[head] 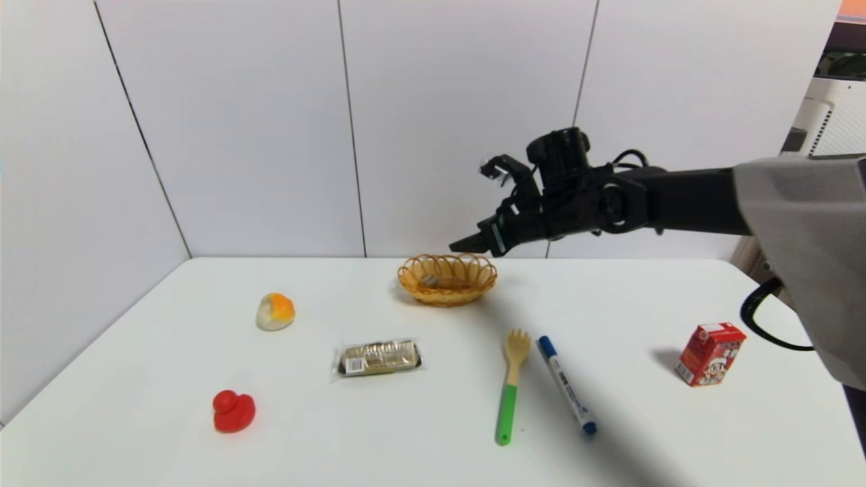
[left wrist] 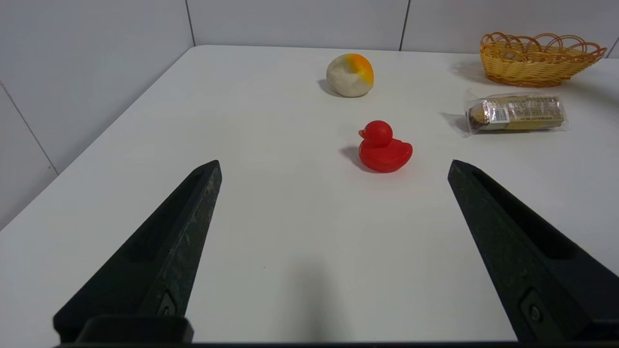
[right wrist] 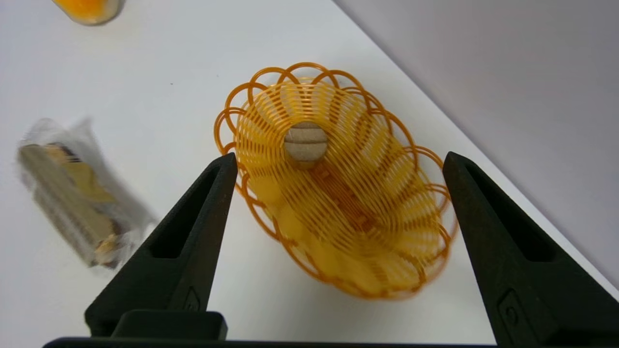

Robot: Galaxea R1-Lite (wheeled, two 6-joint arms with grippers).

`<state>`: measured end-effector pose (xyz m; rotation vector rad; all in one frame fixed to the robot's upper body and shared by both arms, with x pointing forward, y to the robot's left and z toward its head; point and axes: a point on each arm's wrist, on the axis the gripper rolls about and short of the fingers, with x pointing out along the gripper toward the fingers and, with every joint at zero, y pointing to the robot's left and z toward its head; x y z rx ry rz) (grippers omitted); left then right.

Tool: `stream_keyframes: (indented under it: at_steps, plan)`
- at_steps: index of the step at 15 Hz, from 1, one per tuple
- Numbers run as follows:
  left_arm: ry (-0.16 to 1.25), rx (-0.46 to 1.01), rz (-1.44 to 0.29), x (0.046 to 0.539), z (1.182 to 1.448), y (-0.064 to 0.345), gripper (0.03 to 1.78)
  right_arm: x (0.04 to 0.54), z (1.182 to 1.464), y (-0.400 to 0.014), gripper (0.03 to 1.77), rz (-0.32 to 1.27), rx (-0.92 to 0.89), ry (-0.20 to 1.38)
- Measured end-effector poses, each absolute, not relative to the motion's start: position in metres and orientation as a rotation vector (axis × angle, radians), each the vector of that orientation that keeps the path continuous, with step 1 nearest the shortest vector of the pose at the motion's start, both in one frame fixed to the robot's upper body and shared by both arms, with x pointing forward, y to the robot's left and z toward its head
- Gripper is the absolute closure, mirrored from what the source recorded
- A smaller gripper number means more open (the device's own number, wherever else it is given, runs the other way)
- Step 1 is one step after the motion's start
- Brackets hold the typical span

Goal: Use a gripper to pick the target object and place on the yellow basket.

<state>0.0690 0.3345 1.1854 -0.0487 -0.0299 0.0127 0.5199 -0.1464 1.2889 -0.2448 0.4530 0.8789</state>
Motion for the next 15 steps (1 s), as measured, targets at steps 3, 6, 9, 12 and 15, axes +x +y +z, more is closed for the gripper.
stream_keyframes:
  at_steps: [3,6,9,12,15]
  plan:
    - [-0.03,-0.049,0.012,0.069,1.185,0.334,0.12,0.49,1.339,-0.173,0.24,0.837,-0.206,0.41]
    - [-0.03,-0.05,0.013,0.069,1.185,0.335,0.12,0.442,1.389,-0.213,0.19,0.772,-0.186,0.342]
    - [-0.03,-0.05,0.012,0.069,1.185,0.334,0.12,0.38,1.406,-0.254,0.16,0.671,-0.18,0.342]
    - [-0.03,-0.049,0.012,0.069,1.185,0.334,0.12,0.311,1.389,-0.283,0.14,0.495,-0.196,0.404]
    - [-0.03,-0.049,0.012,0.069,1.185,0.334,0.12,0.241,1.362,-0.306,0.12,0.284,-0.201,0.428]
